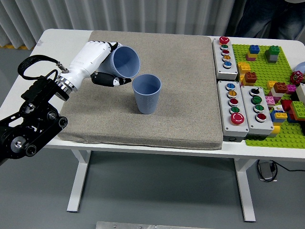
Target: Pick cup pour cup place
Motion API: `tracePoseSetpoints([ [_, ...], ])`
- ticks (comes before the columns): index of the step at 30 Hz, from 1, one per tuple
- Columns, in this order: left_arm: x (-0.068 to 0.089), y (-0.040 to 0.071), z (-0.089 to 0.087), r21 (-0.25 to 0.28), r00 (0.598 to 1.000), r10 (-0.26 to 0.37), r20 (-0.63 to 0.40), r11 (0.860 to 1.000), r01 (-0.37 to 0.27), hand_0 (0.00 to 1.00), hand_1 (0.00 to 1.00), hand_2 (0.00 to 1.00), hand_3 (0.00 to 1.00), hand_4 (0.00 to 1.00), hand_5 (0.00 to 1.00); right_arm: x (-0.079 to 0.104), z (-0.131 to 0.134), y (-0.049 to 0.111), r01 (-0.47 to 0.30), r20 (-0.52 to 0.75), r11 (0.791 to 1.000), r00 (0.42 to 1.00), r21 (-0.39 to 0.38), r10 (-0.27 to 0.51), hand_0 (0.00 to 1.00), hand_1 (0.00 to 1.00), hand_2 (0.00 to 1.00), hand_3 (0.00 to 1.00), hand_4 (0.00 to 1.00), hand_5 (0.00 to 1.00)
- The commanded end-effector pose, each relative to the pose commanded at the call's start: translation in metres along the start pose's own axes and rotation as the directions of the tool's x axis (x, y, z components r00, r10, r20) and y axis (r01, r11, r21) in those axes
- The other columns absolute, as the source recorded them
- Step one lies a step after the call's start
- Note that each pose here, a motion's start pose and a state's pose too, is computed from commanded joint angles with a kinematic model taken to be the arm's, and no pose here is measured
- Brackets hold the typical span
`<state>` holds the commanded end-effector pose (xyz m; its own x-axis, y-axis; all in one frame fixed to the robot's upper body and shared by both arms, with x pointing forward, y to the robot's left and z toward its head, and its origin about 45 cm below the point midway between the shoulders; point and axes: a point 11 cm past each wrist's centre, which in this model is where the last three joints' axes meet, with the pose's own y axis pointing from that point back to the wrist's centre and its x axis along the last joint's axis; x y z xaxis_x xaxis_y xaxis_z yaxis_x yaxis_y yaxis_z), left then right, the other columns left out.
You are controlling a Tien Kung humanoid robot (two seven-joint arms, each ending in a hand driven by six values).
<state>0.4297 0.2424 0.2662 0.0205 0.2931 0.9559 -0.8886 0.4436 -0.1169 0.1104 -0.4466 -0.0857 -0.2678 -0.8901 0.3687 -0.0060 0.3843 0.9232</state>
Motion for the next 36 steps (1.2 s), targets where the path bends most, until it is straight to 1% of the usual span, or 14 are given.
tracePoseSetpoints([
  [5,-0.0004,-0.0001,0.0005,-0.014,0.997,-0.018,0.074,1.000,0.019,0.450,0.447,0.496,0.502,0.844,0.207,-0.0001,-0.0007,0.0002,0.000,0.001,1.000,1.000,0.001,0.000,0.704,0.707,0.668,0.633,0.071,0.493],
  [14,-0.0006,0.0003,-0.0002,-0.020,0.989,-0.033,0.144,0.999,0.037,0.450,0.446,0.496,0.501,0.842,0.213,-0.0005,-0.0013,0.0004,0.001,0.005,1.000,1.000,0.001,-0.001,0.704,0.707,0.668,0.633,0.071,0.492],
  [25,-0.0006,0.0021,-0.0015,-0.017,0.986,-0.041,0.159,0.999,0.044,0.452,0.445,0.495,0.501,0.839,0.217,-0.0001,0.0016,-0.0003,0.000,0.002,1.000,1.000,-0.004,0.000,0.703,0.707,0.668,0.633,0.071,0.492],
  [36,0.0013,0.0012,0.0000,-0.022,0.985,-0.041,0.167,0.999,0.045,0.453,0.445,0.494,0.500,0.839,0.220,-0.0005,0.0034,-0.0005,-0.001,0.008,1.000,1.000,-0.009,0.001,0.704,0.707,0.667,0.633,0.071,0.492],
])
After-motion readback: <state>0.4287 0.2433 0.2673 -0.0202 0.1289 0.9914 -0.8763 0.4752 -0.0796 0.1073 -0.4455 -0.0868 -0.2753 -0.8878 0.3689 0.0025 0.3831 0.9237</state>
